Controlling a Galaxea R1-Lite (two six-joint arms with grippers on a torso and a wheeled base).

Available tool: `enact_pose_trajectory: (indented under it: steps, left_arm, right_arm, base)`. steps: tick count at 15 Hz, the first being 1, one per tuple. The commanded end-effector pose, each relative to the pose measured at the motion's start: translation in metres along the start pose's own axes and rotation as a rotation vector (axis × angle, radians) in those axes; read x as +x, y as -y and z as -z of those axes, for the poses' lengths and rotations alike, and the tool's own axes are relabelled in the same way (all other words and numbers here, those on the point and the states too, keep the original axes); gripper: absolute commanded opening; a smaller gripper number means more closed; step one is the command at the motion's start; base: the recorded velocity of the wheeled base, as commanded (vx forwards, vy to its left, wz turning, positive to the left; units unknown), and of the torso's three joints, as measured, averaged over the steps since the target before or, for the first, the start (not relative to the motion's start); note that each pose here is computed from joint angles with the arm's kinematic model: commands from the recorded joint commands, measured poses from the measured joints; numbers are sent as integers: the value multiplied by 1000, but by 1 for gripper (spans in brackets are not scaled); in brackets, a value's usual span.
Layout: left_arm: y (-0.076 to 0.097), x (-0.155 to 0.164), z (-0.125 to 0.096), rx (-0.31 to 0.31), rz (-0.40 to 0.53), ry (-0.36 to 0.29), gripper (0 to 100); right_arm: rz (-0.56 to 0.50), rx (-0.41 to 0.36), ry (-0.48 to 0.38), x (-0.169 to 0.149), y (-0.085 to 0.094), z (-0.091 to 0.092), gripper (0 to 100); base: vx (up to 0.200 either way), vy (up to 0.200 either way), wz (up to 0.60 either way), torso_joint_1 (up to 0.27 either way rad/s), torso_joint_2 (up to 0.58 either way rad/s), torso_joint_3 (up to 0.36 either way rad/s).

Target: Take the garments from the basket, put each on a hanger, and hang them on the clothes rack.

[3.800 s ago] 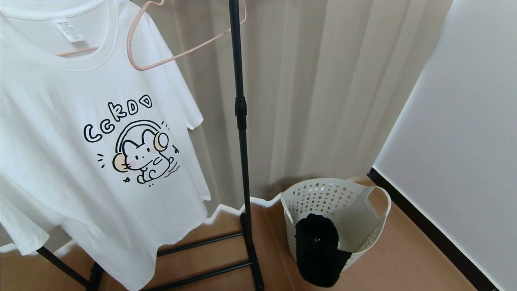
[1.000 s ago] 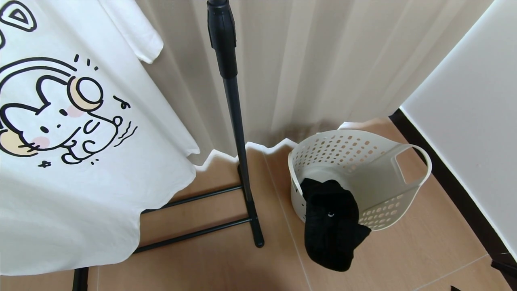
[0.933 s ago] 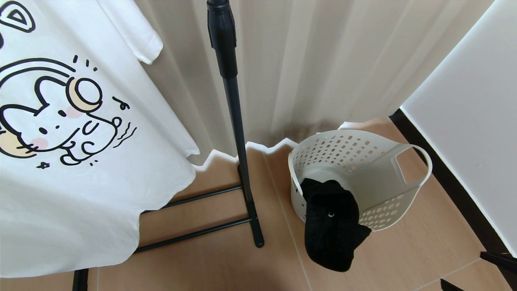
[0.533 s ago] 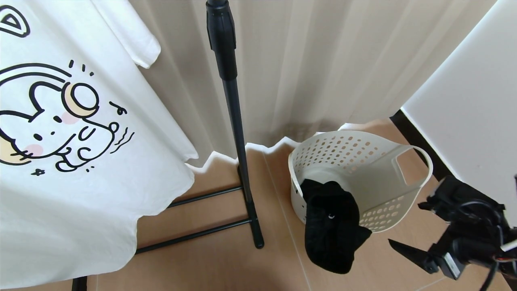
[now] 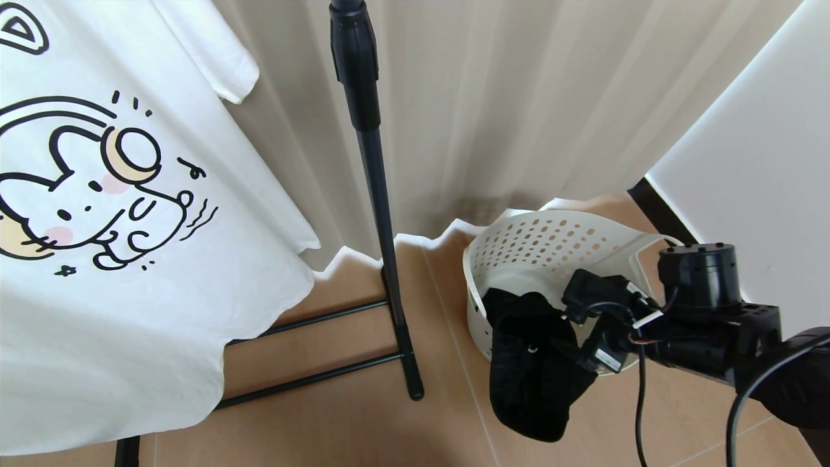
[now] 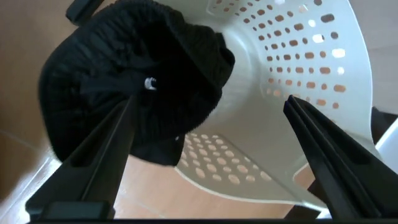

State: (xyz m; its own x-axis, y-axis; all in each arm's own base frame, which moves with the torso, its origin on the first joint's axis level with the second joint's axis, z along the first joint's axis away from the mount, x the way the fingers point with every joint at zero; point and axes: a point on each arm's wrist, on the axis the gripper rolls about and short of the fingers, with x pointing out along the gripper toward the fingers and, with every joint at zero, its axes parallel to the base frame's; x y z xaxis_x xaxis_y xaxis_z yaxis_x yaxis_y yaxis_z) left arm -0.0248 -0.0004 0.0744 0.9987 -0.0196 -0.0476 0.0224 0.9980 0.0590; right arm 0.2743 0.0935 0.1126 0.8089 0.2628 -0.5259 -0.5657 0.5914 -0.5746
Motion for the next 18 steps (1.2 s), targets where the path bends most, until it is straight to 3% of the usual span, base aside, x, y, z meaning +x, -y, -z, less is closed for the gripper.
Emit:
enact_pose_trajectory:
  steps: [1, 6, 10, 18]
  left_arm:
    - [0, 0, 0, 0, 0, -1, 100]
    - [0, 0, 0, 0, 0, -1, 100]
    - [0, 0, 0, 0, 0, -1, 100]
    - [0, 0, 0, 0, 0, -1, 100]
  right_arm:
    - [-39, -6, -33, 33, -10, 9, 100]
    - [-24, 24, -66, 67, -15, 10, 100]
    - [63, 88, -4, 87, -14, 10, 100]
    - [80, 107, 29, 94, -18, 7, 100]
  base:
    - [0, 0, 0, 0, 0, 0]
    - [0, 0, 0, 0, 0, 0]
    - [0, 0, 0, 0, 0, 0]
    - [0, 0, 0, 0, 0, 0]
